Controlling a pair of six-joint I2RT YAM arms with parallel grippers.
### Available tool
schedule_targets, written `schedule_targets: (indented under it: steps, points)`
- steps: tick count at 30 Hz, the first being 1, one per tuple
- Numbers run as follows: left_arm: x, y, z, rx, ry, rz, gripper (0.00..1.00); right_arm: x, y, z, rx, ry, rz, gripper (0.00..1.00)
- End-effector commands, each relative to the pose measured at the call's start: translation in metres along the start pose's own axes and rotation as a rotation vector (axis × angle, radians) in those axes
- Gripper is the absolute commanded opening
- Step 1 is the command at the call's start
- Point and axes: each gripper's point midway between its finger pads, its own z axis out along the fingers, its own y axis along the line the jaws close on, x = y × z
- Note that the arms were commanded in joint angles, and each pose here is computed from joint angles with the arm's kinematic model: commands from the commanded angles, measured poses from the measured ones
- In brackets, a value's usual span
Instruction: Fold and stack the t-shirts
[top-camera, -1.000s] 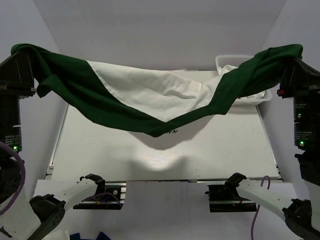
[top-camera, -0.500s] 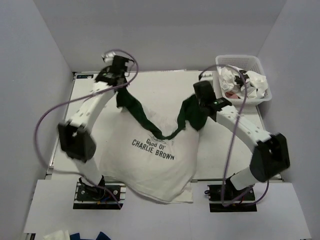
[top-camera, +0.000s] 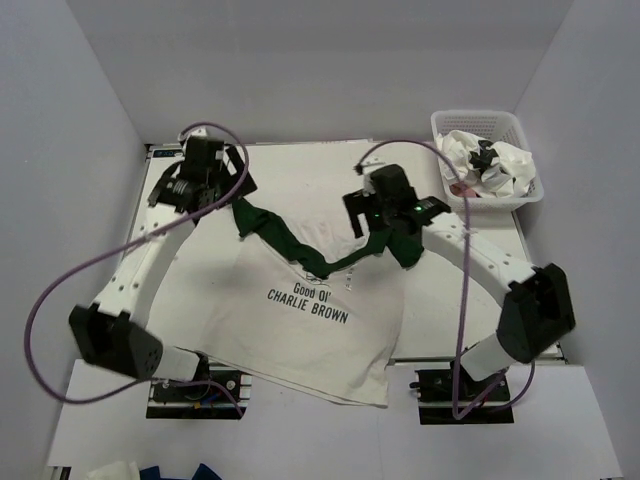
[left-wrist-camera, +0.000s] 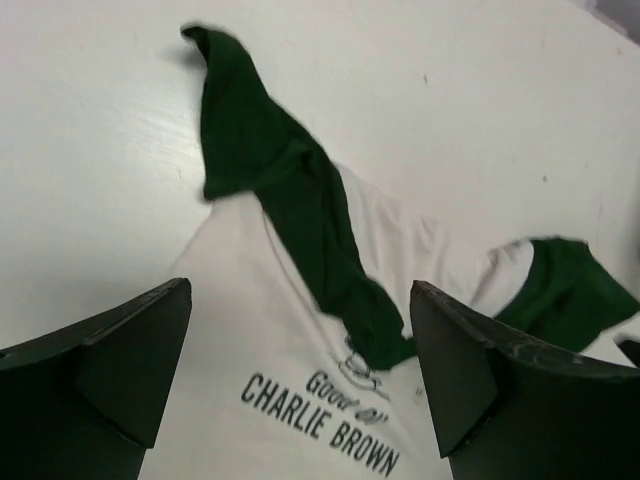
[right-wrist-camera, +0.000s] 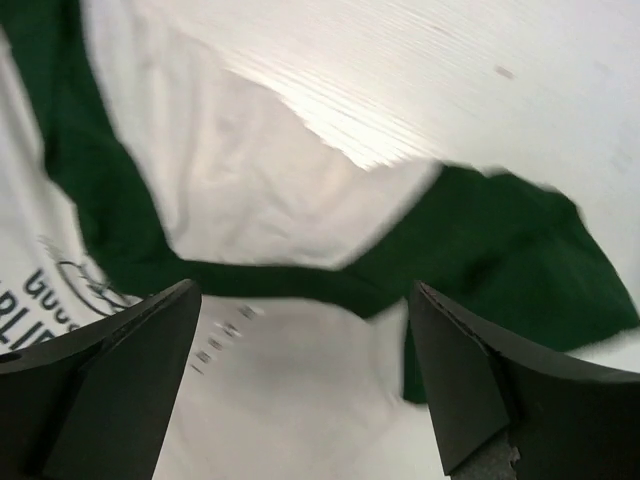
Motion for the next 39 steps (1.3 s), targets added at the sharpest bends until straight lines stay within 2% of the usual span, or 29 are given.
schedule_targets:
  steps: [1,3,6,7,8,12,14,18,21,22,23,25,26,27,28,29,30,31,32,34,35,36,37,38,39]
  points:
    - [0.085,0.021,-0.002,0.000,0.242,-0.027,1.00,0.000,0.056,0.025,-0.175,0.044,-0.197,0.90]
    - [0.123,0.031,-0.006,0.029,0.327,-0.056,1.00,0.007,0.078,0.032,-0.229,0.064,-0.255,0.90]
    - [0.149,0.030,-0.021,0.120,0.363,-0.119,1.00,0.019,0.110,0.046,-0.296,0.074,-0.298,0.90]
    - [0.174,0.038,-0.021,0.121,0.428,-0.129,1.00,0.023,0.117,0.053,-0.304,0.088,-0.305,0.90]
    - [0.181,0.039,-0.024,0.137,0.438,-0.141,1.00,0.027,0.127,0.059,-0.315,0.105,-0.307,0.90]
    - [0.224,0.060,-0.021,0.092,0.540,-0.142,1.00,0.037,0.135,0.085,-0.268,0.133,-0.277,0.90]
    - [0.230,0.064,-0.019,0.076,0.558,-0.141,1.00,0.043,0.128,0.101,-0.207,0.158,-0.259,0.89]
    - [0.242,0.075,-0.011,0.021,0.593,-0.111,1.00,0.051,0.123,0.119,-0.159,0.200,-0.268,0.75]
    - [0.257,0.087,-0.003,-0.044,0.656,-0.079,1.00,0.051,0.117,0.127,-0.118,0.213,-0.233,0.50]
    - [0.261,0.093,-0.001,-0.076,0.671,-0.073,1.00,0.050,0.114,0.127,-0.090,0.210,-0.219,0.30]
    - [0.266,0.102,0.005,-0.125,0.691,-0.073,1.00,0.040,0.115,0.126,-0.080,0.190,-0.199,0.23]
    - [0.273,0.111,0.010,-0.161,0.722,-0.056,1.00,0.029,0.101,0.125,-0.018,0.170,-0.164,0.17]
    - [0.274,0.115,0.012,-0.192,0.733,-0.048,1.00,0.005,0.097,0.120,0.019,0.118,-0.134,0.15]
    - [0.279,0.121,0.012,-0.223,0.752,-0.040,1.00,-0.004,0.085,0.120,0.045,0.110,-0.106,0.11]
    - [0.287,0.126,0.013,-0.261,0.789,-0.020,1.00,-0.006,0.080,0.116,0.066,0.122,-0.073,0.02]
    - [0.291,0.130,0.015,-0.283,0.802,-0.014,1.00,-0.032,0.076,0.115,0.081,0.073,-0.047,0.00]
    - [0.291,0.133,0.016,-0.308,0.810,-0.006,1.00,-0.042,0.059,0.117,0.101,0.068,-0.014,0.00]
    - [0.294,0.134,0.019,-0.323,0.828,-0.003,1.00,-0.034,0.050,0.118,0.122,0.119,-0.014,0.00]
    - [0.294,0.142,0.018,-0.361,0.830,0.002,1.00,-0.067,0.044,0.114,0.133,0.055,0.008,0.00]
    - [0.290,0.143,0.022,-0.383,0.824,0.013,1.00,-0.065,0.011,0.132,0.192,0.089,0.045,0.00]
    - [0.289,0.150,0.020,-0.421,0.824,0.030,1.00,-0.093,0.002,0.127,0.209,0.032,0.069,0.00]
    - [0.289,0.153,0.021,-0.445,0.831,0.041,1.00,-0.079,-0.034,0.149,0.278,0.077,0.100,0.00]
    - [0.281,0.152,0.026,-0.461,0.806,0.053,1.00,-0.117,-0.046,0.144,0.293,-0.010,0.133,0.00]
    - [0.277,0.152,0.028,-0.470,0.799,0.059,1.00,-0.117,-0.062,0.146,0.323,0.001,0.147,0.00]
    - [0.273,0.151,0.030,-0.479,0.790,0.066,1.00,-0.109,-0.108,0.158,0.416,0.014,0.199,0.00]
